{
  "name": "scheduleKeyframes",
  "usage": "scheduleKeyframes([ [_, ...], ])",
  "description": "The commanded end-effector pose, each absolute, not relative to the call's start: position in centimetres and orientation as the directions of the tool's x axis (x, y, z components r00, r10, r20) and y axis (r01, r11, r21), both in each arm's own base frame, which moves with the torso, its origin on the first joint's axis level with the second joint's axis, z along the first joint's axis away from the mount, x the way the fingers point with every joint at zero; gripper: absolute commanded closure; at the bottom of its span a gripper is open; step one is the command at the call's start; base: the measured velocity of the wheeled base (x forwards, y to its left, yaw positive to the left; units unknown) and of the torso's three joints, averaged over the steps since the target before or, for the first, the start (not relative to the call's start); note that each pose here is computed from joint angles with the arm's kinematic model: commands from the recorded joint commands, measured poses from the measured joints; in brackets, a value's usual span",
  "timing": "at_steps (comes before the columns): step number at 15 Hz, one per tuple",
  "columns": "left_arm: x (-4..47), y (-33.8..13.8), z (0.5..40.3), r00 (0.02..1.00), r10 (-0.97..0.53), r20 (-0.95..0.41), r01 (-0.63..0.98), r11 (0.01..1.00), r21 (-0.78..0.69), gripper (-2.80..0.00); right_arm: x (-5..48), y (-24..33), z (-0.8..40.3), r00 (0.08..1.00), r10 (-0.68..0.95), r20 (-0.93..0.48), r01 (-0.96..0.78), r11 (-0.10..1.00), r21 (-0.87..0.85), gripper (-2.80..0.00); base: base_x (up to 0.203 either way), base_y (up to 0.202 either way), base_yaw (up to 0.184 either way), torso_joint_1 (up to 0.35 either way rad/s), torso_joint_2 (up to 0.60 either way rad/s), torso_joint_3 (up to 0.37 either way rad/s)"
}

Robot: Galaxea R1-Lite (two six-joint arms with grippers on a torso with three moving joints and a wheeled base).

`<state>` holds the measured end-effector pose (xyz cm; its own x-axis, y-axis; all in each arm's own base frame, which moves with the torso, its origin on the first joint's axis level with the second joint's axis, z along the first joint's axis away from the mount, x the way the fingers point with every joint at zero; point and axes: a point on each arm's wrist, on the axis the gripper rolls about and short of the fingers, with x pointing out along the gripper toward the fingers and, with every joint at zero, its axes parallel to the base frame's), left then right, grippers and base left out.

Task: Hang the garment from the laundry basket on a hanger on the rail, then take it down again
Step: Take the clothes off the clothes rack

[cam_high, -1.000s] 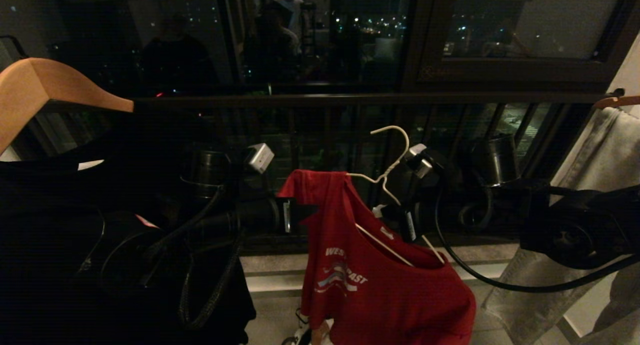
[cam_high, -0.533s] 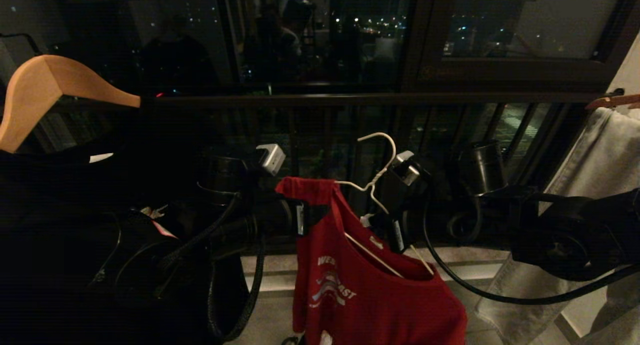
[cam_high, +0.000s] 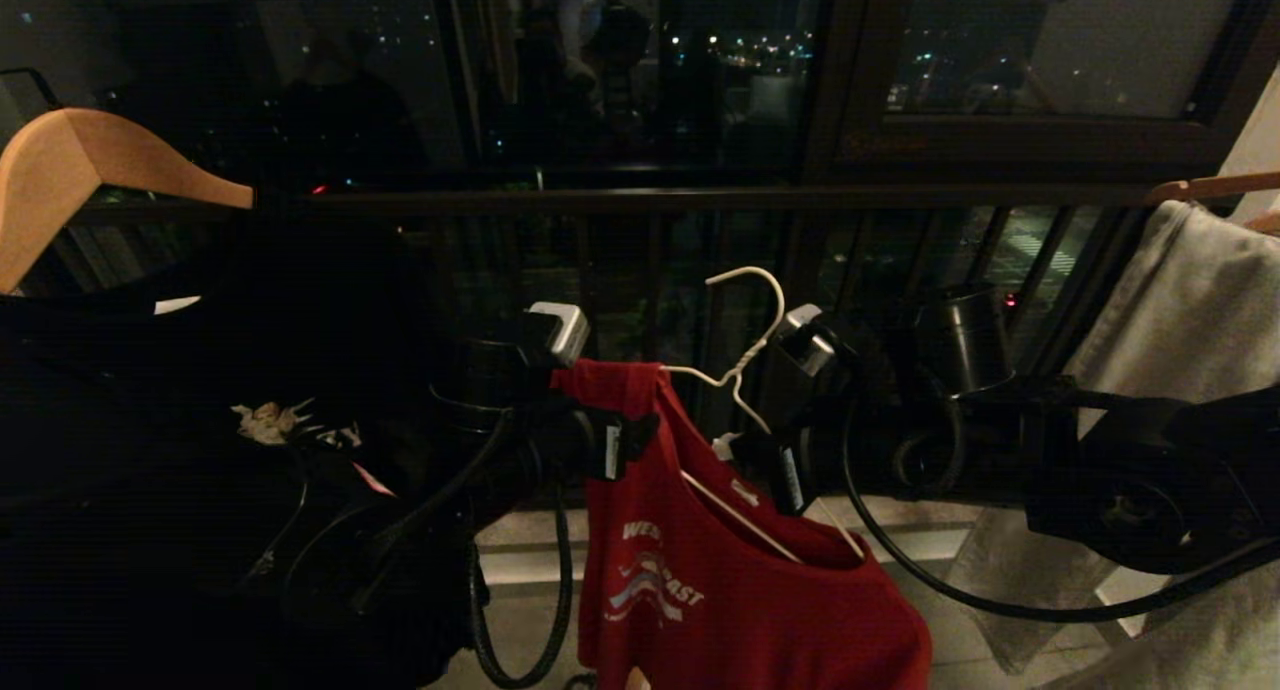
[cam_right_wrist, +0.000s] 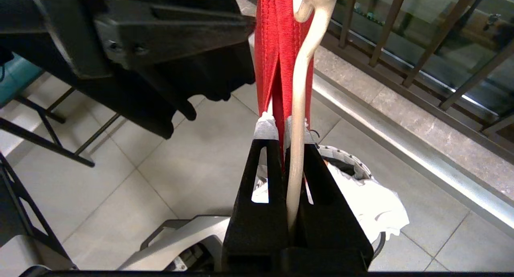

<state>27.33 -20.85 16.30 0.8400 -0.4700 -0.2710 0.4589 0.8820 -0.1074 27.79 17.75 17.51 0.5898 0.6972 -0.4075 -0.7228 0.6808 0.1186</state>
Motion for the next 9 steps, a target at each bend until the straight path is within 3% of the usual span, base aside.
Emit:
scheduleKeyframes([
  [1, 27.49, -20.92, 16.10, 0.849, -0.452, -0.272, 0.444, 0.891, -0.096, -2.80, 27.65, 17.68, 17.78, 0.592, 0.701, -0.399, -0.725, 0.679, 0.116, 0.00, 0.000, 0.000, 0.000, 0.000, 0.00, 0.000],
  [9, 27.18, -21.27, 16.31, 0.857, -0.469, -0.215, 0.456, 0.883, -0.108, -2.80, 26.98, 18.27, 17.49, 0.569, 0.713, -0.409, -0.741, 0.660, 0.120, 0.00, 0.000, 0.000, 0.000, 0.000, 0.00, 0.000],
])
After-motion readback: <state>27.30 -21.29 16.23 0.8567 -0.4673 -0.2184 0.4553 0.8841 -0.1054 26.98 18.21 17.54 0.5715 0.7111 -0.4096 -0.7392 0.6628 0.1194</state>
